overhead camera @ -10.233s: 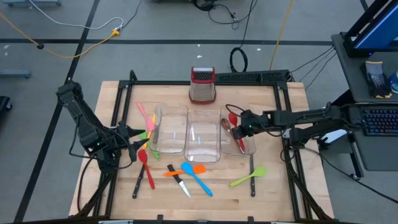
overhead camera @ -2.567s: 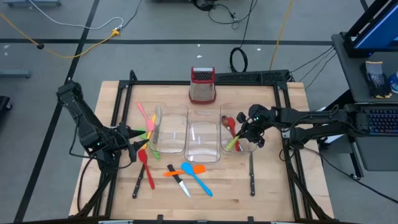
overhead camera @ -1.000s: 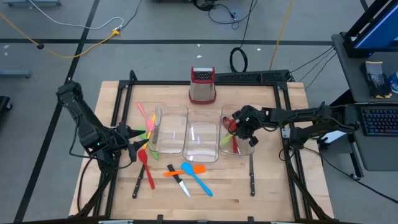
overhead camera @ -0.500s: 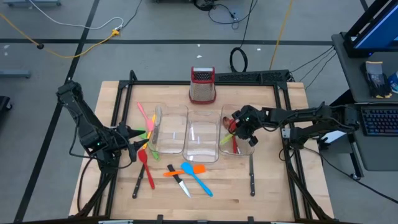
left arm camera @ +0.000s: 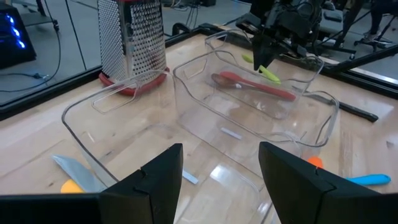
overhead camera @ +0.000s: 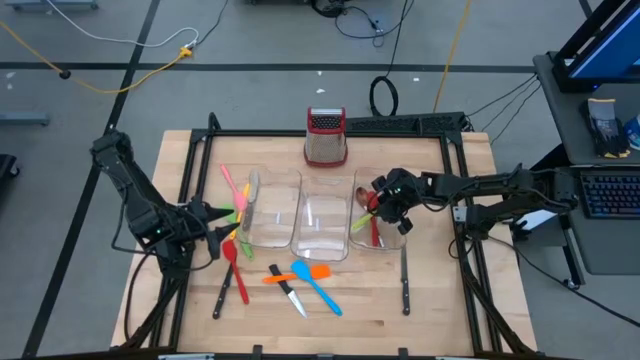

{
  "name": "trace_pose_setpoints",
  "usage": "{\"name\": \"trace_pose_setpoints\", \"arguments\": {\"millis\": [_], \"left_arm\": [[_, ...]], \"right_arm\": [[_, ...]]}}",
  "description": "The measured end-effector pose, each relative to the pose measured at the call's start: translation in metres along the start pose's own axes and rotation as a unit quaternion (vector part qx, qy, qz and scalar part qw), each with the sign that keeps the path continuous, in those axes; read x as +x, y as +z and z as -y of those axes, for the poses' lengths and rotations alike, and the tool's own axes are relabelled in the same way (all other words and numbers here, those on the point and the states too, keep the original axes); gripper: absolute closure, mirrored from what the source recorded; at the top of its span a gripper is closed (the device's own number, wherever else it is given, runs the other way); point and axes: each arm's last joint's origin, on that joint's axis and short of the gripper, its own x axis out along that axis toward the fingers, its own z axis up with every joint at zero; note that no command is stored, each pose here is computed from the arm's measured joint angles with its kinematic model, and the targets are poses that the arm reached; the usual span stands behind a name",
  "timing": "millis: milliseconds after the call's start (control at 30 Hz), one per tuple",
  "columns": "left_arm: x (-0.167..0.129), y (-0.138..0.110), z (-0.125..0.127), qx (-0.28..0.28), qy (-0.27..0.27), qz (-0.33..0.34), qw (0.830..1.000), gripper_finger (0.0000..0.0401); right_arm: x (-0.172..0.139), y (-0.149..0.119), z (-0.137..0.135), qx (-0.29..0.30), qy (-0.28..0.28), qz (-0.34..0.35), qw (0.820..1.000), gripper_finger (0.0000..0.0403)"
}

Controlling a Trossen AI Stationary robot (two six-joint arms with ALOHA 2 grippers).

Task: Pick & Place Kitchen Items
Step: Put the light green serving spoon into the right transparent bin, then put the pink spatula into the middle transparent bin

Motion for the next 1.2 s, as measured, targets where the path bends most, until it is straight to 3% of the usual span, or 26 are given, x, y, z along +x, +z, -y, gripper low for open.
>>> {"name": "trace_pose_setpoints", "arguments": {"millis": [200, 400, 600, 1033, 1200], "left_arm": [[0.003, 0.001, -0.001, 0.005, 0.013, 0.001, 1.000, 0.0185], [0.006, 0.002, -0.002, 0.004, 0.023, 0.001, 1.000, 0.0185], [0.008, 0.004, -0.004, 0.002, 0.035, 0.003, 0.999, 0.0185], [0.015, 0.007, -0.007, 0.014, 0.067, 0.007, 0.998, 0.0185], [0.017, 0.008, -0.009, 0.014, 0.076, 0.008, 0.997, 0.0185]], "right_arm": [[0.000, 0.000, -0.001, -0.007, 0.004, -0.002, 1.000, 0.0355], [0.000, -0.001, -0.001, 0.068, 0.004, -0.005, 0.998, 0.0355], [0.000, -0.002, 0.000, 0.068, -0.013, -0.022, 0.997, 0.0350], [0.000, -0.002, 0.000, 0.066, -0.011, -0.027, 0.997, 0.0245], [0.000, -0.002, 0.000, 0.067, -0.011, -0.026, 0.997, 0.0223]]}}
